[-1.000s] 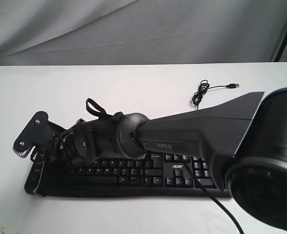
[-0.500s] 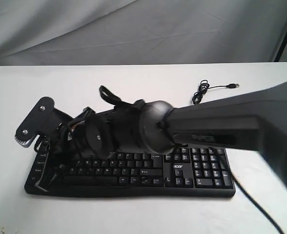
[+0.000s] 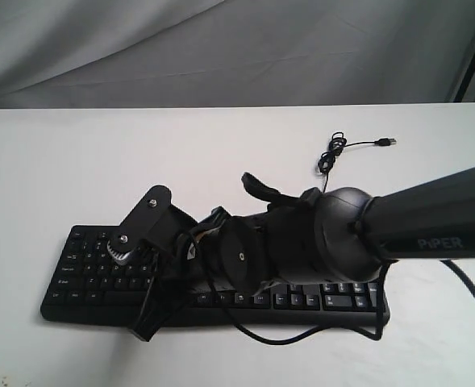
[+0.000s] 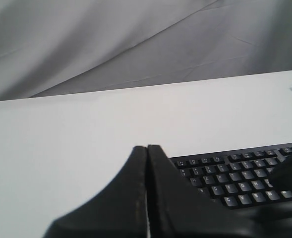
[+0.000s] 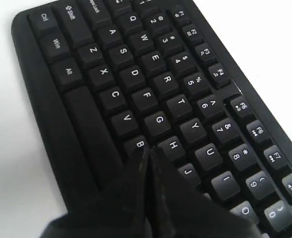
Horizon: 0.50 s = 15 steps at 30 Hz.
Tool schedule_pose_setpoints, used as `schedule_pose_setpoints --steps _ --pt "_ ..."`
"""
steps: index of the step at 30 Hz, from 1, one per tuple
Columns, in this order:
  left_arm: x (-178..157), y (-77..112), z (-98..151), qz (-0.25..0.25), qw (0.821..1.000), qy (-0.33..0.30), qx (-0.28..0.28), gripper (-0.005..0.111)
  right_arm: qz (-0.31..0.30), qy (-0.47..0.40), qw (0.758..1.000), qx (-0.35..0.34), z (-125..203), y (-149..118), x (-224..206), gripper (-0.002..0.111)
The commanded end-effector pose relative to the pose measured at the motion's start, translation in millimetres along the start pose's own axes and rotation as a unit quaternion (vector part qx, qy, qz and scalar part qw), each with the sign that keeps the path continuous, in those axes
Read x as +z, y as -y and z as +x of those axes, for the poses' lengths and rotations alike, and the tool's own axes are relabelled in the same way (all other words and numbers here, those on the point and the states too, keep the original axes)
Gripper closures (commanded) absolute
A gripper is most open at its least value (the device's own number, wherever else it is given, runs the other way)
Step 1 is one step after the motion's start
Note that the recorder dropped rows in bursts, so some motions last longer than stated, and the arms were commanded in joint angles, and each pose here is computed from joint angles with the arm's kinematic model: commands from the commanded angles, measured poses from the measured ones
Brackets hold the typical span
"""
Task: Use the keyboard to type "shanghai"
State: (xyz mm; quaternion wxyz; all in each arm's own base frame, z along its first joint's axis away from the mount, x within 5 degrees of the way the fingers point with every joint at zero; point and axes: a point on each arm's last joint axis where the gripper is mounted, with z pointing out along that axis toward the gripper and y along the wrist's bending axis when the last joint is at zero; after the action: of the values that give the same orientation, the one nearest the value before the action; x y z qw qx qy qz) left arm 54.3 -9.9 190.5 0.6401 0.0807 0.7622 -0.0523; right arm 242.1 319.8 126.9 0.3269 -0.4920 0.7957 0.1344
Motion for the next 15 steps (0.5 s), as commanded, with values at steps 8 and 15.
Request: schedule_pose_setpoints --steps 8,15 --pt "0.1 0.2 0.8 0.002 1.000 0.002 -0.001 0.107 0.013 0.000 1.000 0.002 7.4 2.4 11.0 0.108" --pt "0.1 0.2 0.8 0.002 1.000 0.002 -0.001 0.107 0.019 0.006 1.000 0.001 6.7 3.4 11.7 0.108"
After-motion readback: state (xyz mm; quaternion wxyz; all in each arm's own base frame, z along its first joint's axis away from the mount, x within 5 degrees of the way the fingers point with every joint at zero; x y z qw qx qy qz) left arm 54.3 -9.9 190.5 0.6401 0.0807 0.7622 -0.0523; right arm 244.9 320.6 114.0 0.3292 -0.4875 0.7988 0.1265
